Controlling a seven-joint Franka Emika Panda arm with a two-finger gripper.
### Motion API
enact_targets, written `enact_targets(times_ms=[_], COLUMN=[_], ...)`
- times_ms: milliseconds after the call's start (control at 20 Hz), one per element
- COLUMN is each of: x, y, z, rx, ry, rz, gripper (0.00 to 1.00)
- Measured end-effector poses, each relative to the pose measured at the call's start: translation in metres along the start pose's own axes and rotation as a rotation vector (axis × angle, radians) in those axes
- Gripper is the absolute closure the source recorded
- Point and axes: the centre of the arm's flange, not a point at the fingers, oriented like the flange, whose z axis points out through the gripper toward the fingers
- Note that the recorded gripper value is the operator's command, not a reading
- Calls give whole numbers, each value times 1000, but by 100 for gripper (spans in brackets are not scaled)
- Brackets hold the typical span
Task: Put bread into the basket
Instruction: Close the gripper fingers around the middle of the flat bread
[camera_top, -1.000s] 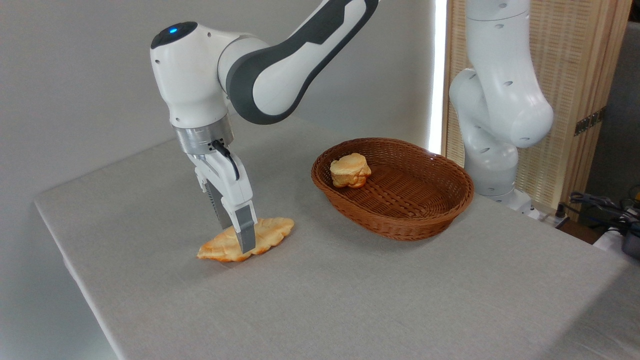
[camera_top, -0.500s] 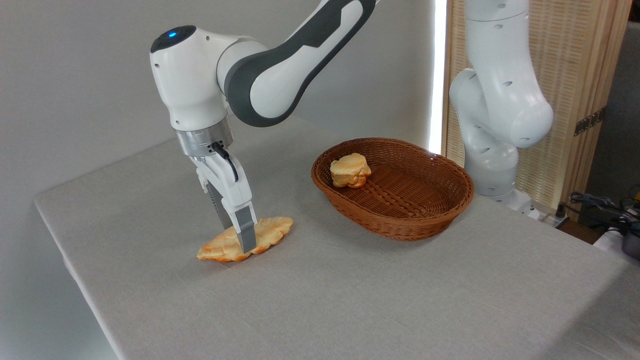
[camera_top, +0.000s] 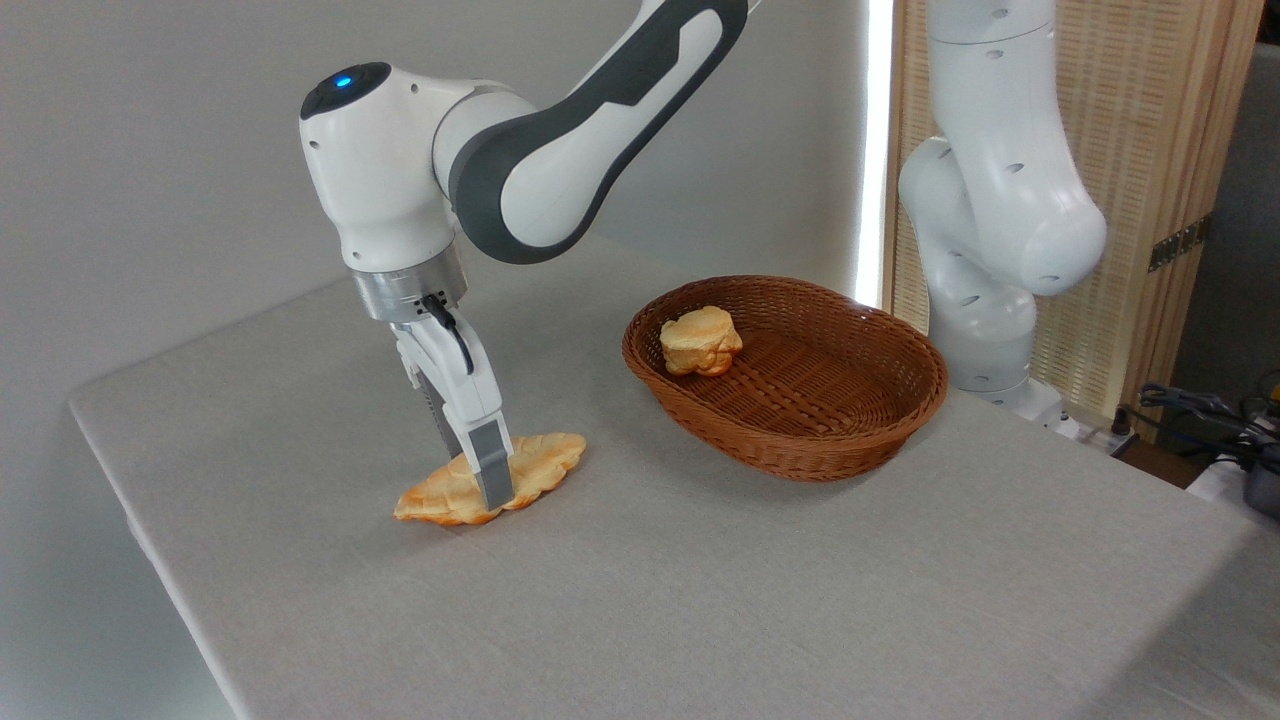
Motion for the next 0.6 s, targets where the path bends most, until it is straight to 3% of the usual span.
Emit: enact_targets(times_ms=[600], x=[0], y=[0], z=[1], rx=[-1], ry=[-1], rz=[12], gripper=[0])
